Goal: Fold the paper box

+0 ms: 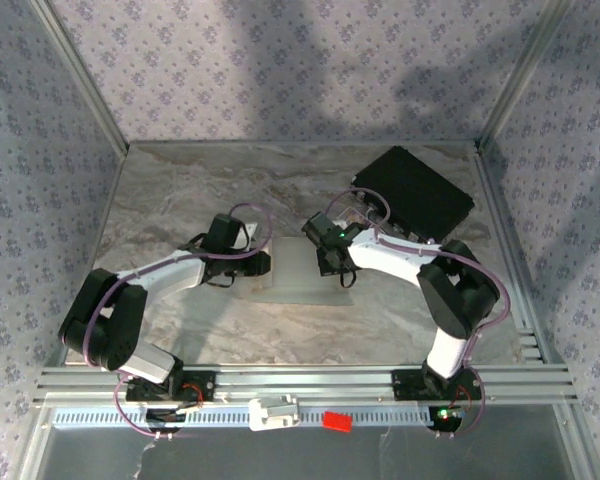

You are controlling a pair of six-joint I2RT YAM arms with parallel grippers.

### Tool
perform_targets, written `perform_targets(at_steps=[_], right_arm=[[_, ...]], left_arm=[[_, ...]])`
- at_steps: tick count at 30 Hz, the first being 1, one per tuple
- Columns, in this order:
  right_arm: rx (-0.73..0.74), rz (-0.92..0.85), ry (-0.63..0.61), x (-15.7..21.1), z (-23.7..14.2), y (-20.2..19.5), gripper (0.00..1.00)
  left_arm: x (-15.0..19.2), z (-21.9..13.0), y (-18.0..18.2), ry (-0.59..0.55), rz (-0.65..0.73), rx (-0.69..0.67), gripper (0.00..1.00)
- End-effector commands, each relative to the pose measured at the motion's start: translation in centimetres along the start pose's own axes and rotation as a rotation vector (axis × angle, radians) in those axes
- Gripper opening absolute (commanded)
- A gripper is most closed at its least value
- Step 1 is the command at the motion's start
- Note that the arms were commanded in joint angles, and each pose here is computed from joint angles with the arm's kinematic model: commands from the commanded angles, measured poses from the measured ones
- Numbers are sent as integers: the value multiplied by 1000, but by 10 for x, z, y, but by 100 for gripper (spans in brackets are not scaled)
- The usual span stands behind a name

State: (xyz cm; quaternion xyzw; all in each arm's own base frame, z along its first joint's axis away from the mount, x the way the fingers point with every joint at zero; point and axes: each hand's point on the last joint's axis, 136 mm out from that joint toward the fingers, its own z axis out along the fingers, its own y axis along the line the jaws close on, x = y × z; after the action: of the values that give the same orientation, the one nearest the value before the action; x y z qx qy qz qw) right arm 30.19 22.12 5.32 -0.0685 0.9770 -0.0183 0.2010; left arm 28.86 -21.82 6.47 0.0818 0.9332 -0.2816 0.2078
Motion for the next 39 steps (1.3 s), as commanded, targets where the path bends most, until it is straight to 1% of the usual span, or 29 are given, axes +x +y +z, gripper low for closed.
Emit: perform_targets(at_steps=[1,6,13,23,32,38,39], right_arm=[[-113,-39,-29,-4,-11,20,0],[-192,-31,-51,-9,-21,25,0],[-276,-40,-37,-12,-22,30,0],[-299,-38,-17,-10,-18,25,0],[-313,-39,-18,-11,-19,28,0],[-325,-40,-20,-12,-21,28,0],[-330,-41,-19,-12,-21,29,0]], left_arm=[[-22,-7,-32,-71,74,146,30],[-22,-8,-34,-66,80,174,30],[-20,-13,-35,-72,96,184,33],[-21,-26,-25,-88,95,155,36],[-22,-22,-24,-58,107,146,40],[-25,-22,-22,-60,117,137,40],[-25,-21,-21,-58,117,128,45]])
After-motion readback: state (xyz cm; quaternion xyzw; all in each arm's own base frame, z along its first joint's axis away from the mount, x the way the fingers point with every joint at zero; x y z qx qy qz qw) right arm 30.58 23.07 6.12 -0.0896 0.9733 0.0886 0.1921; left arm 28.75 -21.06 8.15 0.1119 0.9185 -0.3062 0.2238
